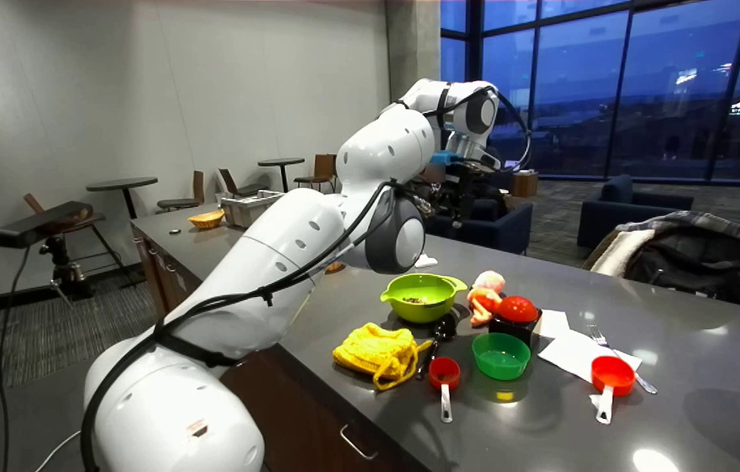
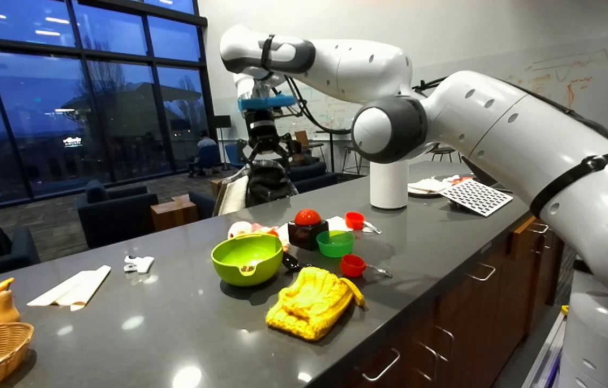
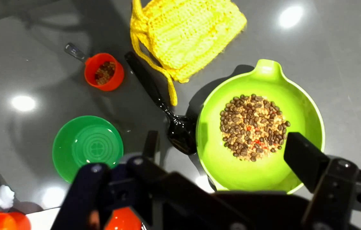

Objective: Press down on the orange button on the black box

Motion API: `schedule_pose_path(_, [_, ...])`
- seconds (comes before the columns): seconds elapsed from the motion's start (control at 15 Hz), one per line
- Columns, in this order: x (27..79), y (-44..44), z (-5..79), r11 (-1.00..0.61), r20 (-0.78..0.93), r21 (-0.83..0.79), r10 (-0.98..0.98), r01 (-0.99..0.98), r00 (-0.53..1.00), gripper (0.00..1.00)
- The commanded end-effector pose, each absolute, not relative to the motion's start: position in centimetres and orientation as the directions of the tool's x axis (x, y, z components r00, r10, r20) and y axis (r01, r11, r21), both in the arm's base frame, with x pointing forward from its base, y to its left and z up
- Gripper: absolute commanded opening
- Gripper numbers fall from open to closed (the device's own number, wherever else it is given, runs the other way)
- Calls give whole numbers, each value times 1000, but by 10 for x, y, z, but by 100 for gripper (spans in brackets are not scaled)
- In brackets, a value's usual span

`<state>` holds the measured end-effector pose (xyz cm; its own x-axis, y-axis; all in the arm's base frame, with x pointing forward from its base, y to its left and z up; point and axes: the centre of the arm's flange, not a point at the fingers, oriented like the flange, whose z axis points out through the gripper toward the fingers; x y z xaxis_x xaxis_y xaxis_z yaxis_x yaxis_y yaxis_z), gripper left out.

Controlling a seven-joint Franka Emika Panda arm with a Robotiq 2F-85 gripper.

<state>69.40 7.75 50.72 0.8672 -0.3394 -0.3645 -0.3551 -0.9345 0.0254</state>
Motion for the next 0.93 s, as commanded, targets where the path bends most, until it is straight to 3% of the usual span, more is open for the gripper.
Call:
schedule_pose_path(0.0, [642, 96, 450, -905, -317, 81, -421, -418, 850, 100])
schedule_pose_path(0.6, [626, 103, 430, -667, -213, 461, -724, -586, 656, 100])
schedule_pose_path(0.87, [615, 100, 425, -641, -214, 479, -748, -599, 628, 100])
